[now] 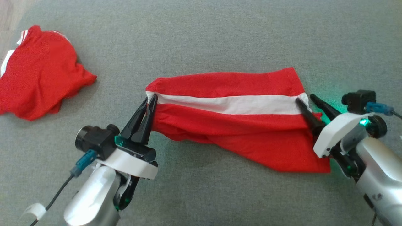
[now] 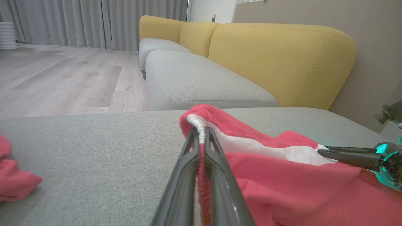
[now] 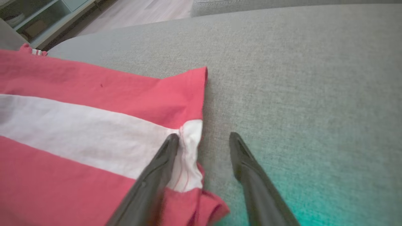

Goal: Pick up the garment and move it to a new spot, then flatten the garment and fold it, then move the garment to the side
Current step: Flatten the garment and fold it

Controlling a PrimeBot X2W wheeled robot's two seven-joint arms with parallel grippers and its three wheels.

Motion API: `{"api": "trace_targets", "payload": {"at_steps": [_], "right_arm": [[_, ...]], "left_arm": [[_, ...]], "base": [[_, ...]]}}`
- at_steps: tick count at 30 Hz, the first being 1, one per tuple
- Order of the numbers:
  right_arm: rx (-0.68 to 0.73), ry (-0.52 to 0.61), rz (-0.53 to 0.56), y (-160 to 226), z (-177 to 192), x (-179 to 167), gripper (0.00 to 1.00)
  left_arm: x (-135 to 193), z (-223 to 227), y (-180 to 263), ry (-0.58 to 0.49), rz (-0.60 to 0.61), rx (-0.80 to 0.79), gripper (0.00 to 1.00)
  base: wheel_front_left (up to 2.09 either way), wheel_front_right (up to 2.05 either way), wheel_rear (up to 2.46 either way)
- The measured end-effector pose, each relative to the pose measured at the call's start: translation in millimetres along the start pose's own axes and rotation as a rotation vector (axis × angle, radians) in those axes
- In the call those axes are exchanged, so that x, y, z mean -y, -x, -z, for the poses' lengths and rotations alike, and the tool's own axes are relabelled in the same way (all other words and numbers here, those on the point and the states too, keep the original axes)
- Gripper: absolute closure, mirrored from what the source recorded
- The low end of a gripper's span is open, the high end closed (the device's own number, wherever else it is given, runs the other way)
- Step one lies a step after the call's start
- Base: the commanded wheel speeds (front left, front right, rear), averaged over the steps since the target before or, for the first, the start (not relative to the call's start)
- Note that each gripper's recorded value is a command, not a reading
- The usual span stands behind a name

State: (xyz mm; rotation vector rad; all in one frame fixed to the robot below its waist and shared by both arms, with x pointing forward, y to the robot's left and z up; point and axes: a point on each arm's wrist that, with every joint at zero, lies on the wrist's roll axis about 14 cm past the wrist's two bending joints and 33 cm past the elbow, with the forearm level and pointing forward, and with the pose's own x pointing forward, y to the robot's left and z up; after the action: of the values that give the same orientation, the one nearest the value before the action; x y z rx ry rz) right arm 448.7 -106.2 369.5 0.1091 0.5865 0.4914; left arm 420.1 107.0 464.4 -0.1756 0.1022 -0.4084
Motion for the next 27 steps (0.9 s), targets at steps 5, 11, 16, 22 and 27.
{"api": "trace_targets", "payload": {"at_steps": [5, 11, 16, 22, 27], "right_arm": [[0.07, 0.029, -0.009, 2, -17, 3, 1.0], [0.222, 0.07, 0.032, 6, -68, 27, 1.0], [0.43, 0.137, 0.105, 18, -153, 66, 1.0], [0.761, 0.295, 0.29, 77, -294, 123, 1.0], [0.993, 0.402, 0.427, 141, -369, 146, 1.0]], "left_arm": [[2, -1, -2, -0.021, 0.014, 0.002, 1.0], [5, -24, -26, -0.117, 0.074, 0.053, 1.0], [19, -91, -83, -0.288, 0.199, 0.206, 1.0], [67, -183, -153, -0.457, 0.365, 0.423, 1.0], [115, -250, -183, -0.512, 0.451, 0.622, 1.0]], "base": [[0.0, 0.0, 0.0], [0.0, 0.0, 0.0], [0.0, 0.0, 0.0], [0.0, 0.0, 0.0], [0.0, 0.0, 0.0]]}}
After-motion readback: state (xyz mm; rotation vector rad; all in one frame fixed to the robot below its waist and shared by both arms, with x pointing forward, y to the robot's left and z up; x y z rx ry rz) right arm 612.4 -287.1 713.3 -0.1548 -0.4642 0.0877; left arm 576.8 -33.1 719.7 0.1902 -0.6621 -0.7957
